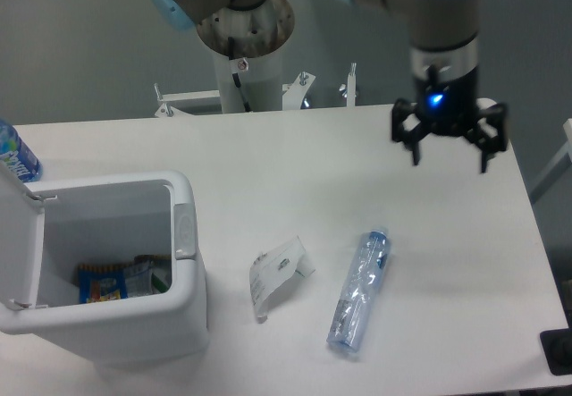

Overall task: Place the trash in the trash can
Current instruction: 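Lower the gripper onto the crumpled white paper wrapper and grasp it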

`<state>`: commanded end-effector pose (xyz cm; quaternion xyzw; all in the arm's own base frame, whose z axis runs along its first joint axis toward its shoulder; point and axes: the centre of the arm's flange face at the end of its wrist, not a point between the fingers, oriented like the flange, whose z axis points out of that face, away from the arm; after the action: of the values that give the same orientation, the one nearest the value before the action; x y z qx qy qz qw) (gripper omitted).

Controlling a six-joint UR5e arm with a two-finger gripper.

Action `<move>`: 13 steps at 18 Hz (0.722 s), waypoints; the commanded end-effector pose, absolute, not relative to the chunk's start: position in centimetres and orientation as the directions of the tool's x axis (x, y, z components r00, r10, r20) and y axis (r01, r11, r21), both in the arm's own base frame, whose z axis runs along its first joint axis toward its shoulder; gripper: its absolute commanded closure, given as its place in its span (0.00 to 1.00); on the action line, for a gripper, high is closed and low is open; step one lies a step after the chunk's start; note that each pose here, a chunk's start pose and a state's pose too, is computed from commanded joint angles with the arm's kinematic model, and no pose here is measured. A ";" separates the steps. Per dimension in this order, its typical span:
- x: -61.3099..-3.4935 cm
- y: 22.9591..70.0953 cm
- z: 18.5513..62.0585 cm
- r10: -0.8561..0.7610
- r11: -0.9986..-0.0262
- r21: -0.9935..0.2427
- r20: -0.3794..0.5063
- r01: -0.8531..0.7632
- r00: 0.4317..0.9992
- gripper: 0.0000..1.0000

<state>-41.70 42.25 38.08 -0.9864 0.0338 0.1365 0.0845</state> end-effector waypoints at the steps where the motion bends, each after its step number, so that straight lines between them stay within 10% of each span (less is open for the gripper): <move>1: -41.1 43.3 36.4 -0.067 -0.984 -0.145 -0.250 -0.106 0.966 0.00; 13: -36.2 50.3 25.3 0.001 -0.975 -0.223 0.053 0.013 0.999 0.00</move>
<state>-36.17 50.26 25.34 -0.9933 -0.0037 -0.0264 0.1121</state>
